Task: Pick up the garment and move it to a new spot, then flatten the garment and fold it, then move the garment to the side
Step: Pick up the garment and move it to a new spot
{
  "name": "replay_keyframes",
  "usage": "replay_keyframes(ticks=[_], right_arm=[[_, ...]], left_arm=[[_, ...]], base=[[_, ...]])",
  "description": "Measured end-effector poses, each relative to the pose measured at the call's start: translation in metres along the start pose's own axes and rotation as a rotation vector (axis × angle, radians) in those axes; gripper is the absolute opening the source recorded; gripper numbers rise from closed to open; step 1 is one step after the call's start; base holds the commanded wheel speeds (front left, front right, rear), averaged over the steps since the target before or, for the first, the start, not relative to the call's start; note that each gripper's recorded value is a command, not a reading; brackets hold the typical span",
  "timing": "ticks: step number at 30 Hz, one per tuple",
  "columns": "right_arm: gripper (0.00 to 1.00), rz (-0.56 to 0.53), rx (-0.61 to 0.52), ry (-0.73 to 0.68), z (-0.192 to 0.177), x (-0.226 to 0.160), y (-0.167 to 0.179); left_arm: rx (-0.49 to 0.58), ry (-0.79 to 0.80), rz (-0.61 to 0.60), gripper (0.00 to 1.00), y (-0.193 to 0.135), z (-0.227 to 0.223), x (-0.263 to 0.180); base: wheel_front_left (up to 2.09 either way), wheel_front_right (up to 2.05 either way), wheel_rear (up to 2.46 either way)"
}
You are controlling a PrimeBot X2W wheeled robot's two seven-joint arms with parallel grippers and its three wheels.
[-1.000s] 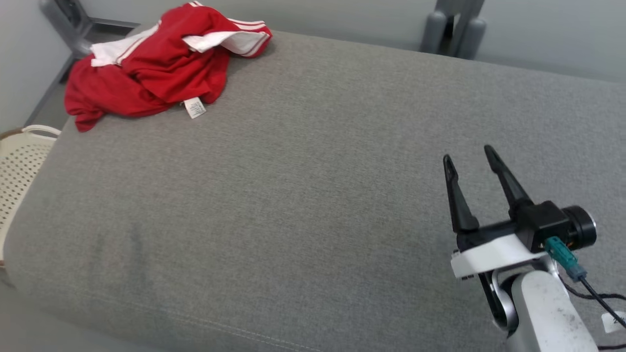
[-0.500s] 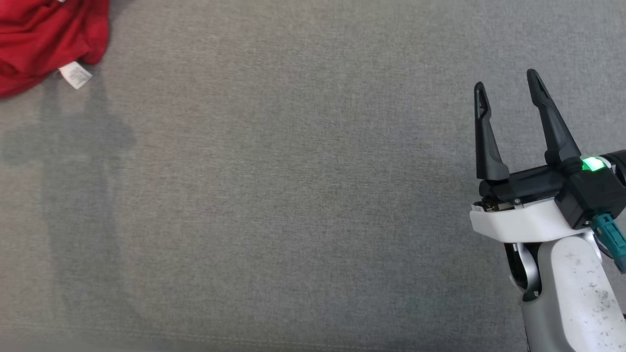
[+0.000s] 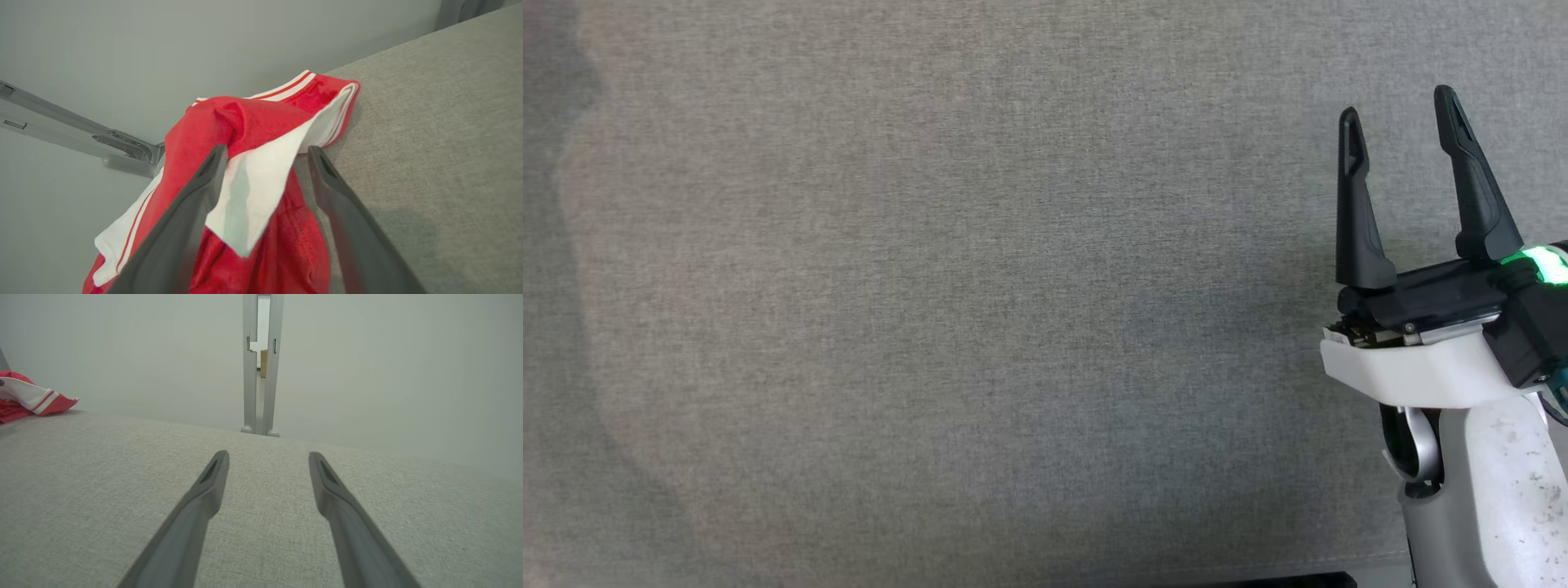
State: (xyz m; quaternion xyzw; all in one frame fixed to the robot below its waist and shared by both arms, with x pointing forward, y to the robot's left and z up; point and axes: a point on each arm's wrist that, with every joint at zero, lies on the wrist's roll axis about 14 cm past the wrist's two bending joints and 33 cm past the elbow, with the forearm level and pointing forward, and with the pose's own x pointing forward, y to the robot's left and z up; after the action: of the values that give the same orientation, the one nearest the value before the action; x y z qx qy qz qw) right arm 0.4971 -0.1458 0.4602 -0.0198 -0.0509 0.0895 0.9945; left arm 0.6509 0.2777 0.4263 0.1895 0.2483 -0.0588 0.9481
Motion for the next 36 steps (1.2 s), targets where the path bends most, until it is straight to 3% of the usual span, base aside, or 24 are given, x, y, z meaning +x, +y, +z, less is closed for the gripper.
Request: replay_keyframes(ticks=[7, 9, 11, 12, 24, 30, 36], right_arm=[[1.0, -0.024, -0.005, 0.034, -0.013, -0.005, -0.01], [1.0, -0.03, -0.008, 0.042, -0.016, -0.006, -0.013], [1.0, -0.037, -0.008, 0.042, -0.016, -0.005, -0.016], [1.0, -0.04, -0.009, 0.041, -0.016, -0.005, -0.017], [1.0, -0.055, 0.007, -0.011, 0.011, -0.008, -0.021], [1.0, -0.094, 0.033, -0.043, 0.034, -0.019, -0.031], [1.0, -0.141, 0.065, -0.053, 0.051, -0.043, -0.041]], left_arm=[[0.023, 0.078, 0.07, 1.0, 0.01, -0.025, 0.027], [0.007, 0.069, 0.086, 0.38, 0.011, -0.026, 0.033], [0.009, 0.039, 0.092, 0.04, 0.009, -0.021, 0.038], [0.019, 0.035, 0.093, 0.0, 0.007, -0.02, 0.039], [0.04, -0.127, 0.106, 0.0, 0.016, 0.042, 0.017], [0.044, -0.323, 0.093, 0.0, 0.015, 0.122, -0.02], [0.072, -0.539, 0.01, 0.0, -0.022, 0.212, -0.072]], base=[[0.0, 0.0, 0.0], [0.0, 0.0, 0.0], [0.0, 0.0, 0.0], [0.0, 0.0, 0.0], [0.0, 0.0, 0.0], [0.0, 0.0, 0.0], [0.0, 0.0, 0.0]])
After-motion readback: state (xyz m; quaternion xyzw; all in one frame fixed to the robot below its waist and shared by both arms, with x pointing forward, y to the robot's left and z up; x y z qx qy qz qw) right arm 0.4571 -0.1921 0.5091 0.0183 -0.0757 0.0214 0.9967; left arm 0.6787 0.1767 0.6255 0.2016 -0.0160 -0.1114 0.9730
